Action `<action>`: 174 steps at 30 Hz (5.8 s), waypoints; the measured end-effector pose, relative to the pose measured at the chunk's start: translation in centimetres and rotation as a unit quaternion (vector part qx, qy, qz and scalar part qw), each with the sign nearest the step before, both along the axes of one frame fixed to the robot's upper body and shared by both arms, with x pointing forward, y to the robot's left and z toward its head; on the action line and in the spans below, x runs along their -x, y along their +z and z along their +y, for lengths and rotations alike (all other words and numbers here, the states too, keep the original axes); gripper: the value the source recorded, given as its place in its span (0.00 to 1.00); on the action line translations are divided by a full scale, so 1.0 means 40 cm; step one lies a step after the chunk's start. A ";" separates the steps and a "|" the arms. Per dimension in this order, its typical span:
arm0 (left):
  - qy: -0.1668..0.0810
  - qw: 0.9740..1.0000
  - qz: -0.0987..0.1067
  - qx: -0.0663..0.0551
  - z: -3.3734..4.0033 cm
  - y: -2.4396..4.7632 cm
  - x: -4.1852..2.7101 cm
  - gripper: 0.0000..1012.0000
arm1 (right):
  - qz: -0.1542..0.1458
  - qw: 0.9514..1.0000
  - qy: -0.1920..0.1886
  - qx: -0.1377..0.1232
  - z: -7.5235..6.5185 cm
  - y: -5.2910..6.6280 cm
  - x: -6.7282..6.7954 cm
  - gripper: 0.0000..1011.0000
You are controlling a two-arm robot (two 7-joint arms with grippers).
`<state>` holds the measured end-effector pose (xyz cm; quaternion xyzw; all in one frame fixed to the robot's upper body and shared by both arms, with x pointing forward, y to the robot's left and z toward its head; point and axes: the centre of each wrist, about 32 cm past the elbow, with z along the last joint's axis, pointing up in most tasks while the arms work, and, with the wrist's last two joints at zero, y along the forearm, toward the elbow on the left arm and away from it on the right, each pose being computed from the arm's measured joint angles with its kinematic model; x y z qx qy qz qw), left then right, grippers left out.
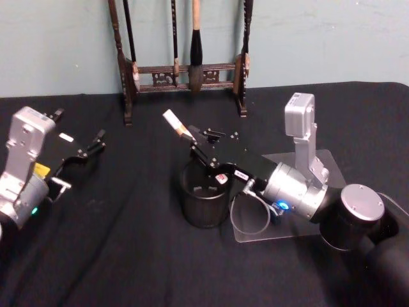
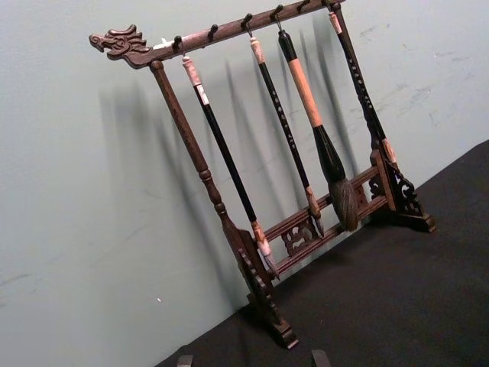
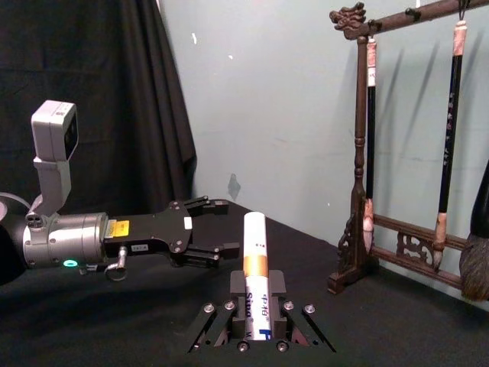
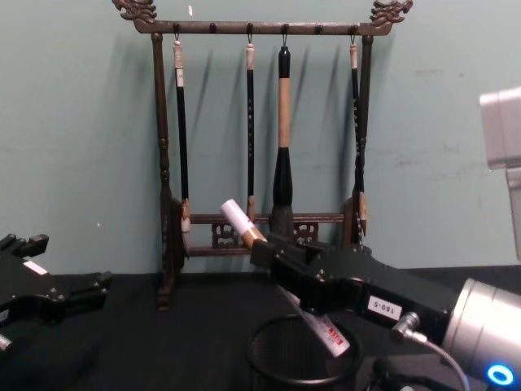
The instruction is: Pick up the water-based marker from the table and place it into the pen holder.
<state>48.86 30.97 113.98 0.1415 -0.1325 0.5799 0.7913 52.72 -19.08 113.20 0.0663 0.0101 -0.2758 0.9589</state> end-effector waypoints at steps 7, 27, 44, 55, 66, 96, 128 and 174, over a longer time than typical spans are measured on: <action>0.000 1.000 0.000 0.000 0.000 0.000 0.000 0.99 | 0.004 1.000 -0.001 0.002 0.002 -0.006 -0.004 0.18; 0.000 1.000 0.000 0.000 0.000 0.000 0.000 0.99 | 0.000 1.000 -0.001 0.007 0.002 -0.008 -0.006 0.23; 0.000 1.000 0.000 0.000 0.000 0.000 0.000 0.99 | 0.000 1.000 -0.002 0.006 0.001 -0.007 -0.005 0.77; 0.000 1.000 0.000 0.000 0.000 0.000 0.000 0.99 | 0.001 1.000 -0.002 0.006 0.001 -0.008 -0.005 0.99; 0.000 1.000 0.000 0.000 0.000 0.000 0.000 0.99 | 0.000 1.000 -0.013 0.005 -0.018 0.011 0.007 0.99; 0.000 1.000 0.000 0.000 0.000 0.000 0.000 0.99 | 0.089 0.970 -0.159 0.159 -0.137 0.115 0.079 0.99; 0.000 1.000 0.000 0.000 0.000 0.000 0.000 0.99 | 0.174 0.943 -0.172 0.226 -0.082 0.064 0.044 0.99; 0.000 1.000 0.000 0.000 0.000 0.000 0.000 0.99 | 0.196 0.938 -0.171 0.228 -0.089 0.033 0.025 0.99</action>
